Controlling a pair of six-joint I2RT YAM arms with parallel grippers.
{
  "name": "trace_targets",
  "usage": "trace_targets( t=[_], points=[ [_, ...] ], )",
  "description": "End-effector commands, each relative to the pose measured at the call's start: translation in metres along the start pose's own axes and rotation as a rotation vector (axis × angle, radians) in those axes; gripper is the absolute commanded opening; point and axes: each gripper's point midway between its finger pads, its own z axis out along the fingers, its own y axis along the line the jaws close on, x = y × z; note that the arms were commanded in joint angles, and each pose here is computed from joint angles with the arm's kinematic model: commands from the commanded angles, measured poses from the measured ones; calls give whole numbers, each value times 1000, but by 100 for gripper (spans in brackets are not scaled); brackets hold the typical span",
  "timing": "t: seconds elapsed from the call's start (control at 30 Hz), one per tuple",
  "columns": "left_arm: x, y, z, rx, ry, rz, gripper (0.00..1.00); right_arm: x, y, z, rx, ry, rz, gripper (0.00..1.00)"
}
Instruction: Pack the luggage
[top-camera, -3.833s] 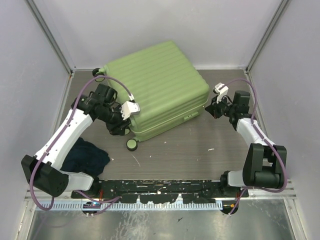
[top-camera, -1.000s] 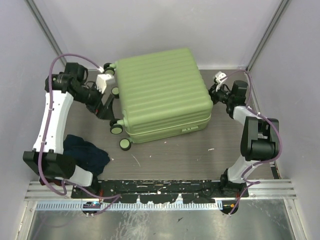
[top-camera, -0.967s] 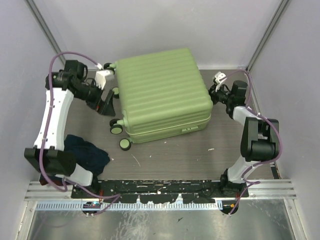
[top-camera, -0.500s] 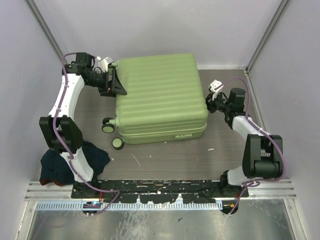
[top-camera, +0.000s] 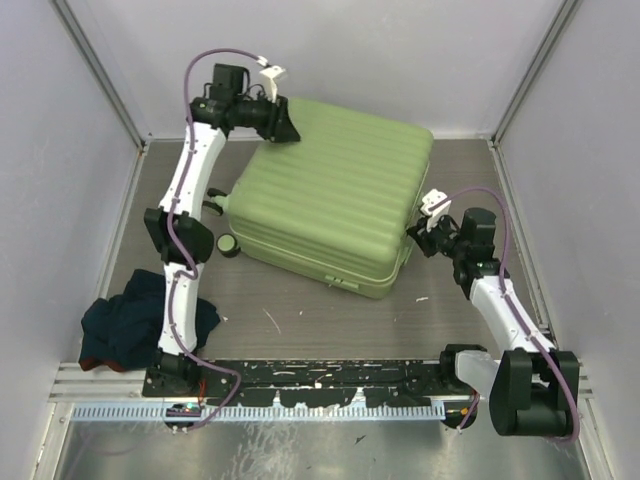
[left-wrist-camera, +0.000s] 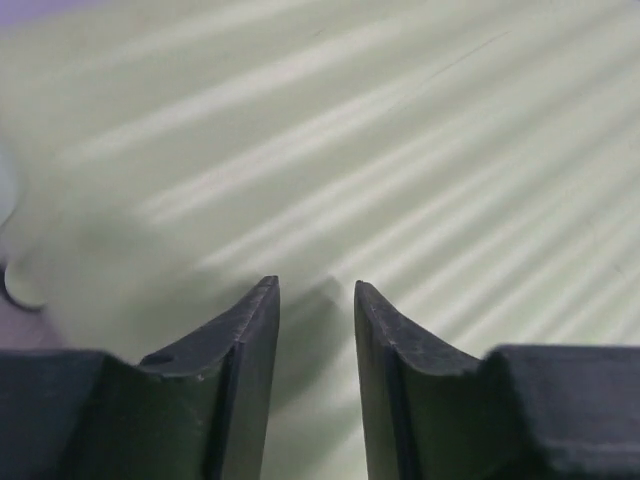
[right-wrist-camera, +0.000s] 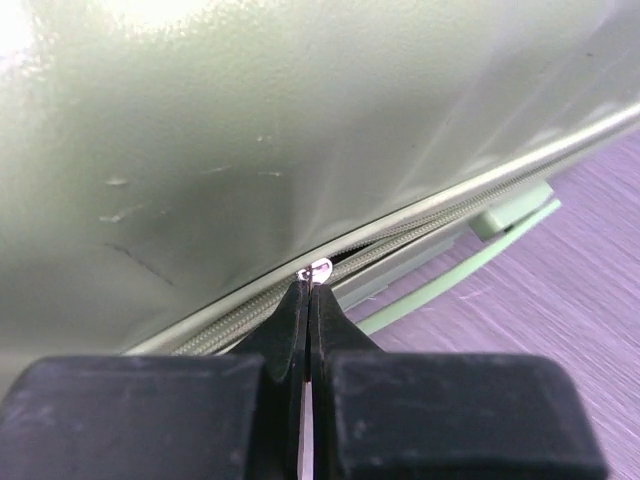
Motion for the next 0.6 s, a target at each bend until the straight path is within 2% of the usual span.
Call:
trace_targets(
  t=[0.0, 0.07, 0.2, 0.33, 0.47, 0.57],
  points=[
    [7, 16, -5, -125, 48, 41, 47, -33, 79, -2, -307, -123, 28, 1],
    [-9, 15, -39, -183, 10, 113, 66, -36, 87, 2, -319, -133, 33, 1],
    [-5, -13, -91, -261, 41, 253, 81, -47, 105, 12, -352, -155, 59, 1],
    [24, -64, -119, -223, 101, 273, 86, -60, 131, 18, -402, -179, 73, 1],
    [54, -114, -126, -187, 136, 296, 90, -71, 151, 27, -432, -195, 76, 0],
    [78, -144, -128, -186, 150, 369, 88, -78, 163, 37, -441, -203, 90, 1]
  ],
)
